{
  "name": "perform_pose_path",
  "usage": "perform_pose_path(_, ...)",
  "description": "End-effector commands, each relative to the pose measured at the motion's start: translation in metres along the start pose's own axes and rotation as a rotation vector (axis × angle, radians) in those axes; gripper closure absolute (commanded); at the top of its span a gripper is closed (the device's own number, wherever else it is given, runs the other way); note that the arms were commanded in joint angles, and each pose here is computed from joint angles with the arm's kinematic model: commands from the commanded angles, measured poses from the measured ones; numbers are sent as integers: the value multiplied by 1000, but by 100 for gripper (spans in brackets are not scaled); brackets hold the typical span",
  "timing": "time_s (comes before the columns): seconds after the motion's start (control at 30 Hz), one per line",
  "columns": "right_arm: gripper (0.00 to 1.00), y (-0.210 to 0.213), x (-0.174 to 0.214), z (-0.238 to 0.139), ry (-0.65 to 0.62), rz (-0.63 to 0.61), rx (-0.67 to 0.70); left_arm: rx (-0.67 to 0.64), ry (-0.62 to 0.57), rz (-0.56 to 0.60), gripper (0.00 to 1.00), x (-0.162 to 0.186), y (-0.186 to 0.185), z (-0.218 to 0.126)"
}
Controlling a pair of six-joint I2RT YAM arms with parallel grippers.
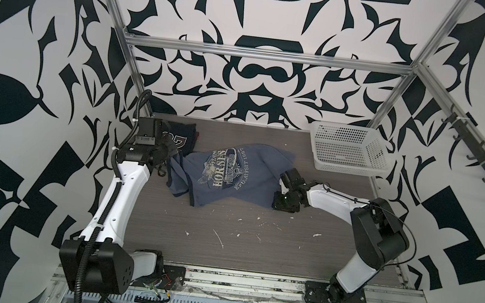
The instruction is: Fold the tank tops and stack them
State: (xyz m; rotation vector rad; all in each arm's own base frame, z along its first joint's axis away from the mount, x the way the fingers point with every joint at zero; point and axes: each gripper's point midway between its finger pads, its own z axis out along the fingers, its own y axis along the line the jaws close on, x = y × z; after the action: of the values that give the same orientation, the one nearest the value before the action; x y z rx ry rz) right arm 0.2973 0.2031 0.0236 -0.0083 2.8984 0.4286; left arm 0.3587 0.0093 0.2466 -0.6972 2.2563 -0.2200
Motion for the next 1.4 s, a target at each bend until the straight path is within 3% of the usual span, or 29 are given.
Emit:
perform_pose_path(0.0,73,8,-6,-8,-21,-5,-11,-5,-9,3,100,0,4,-6)
perform_pose_path(0.17,99,10,-8,-50,-79,-57,1,-12,-26,5,100,-5,6,-12)
perform_pose_path(0.33,100,6,-12,-132,-215,-124,35,12,-94,10,100,-20,4,-39)
perform_pose_path(0.6,100,-25,-20,-286,-560,-82,92,149,-366,-2,100,-50,-4,-146)
perform_pose_path(0.67,100,-29,-20,-296,-576,-67,82,147,-410,-19,100,-54,-1,-160)
perform_pose_path(0.77,99,-19,-16,-262,-455,-51,10,169,-361,-7,100,-46,-6,-150)
perform_pose_path(0.9,74,6,-4,-203,-359,5,-147,174,-268,-18,100,-28,-5,-123)
perform_pose_path(1.03,50,24,13,-154,-281,-11,-154,130,-236,-22,100,-17,5,-110)
perform_pose_path(1.37,46,43,24,-57,-121,-17,-143,83,-230,-10,100,-8,18,-106)
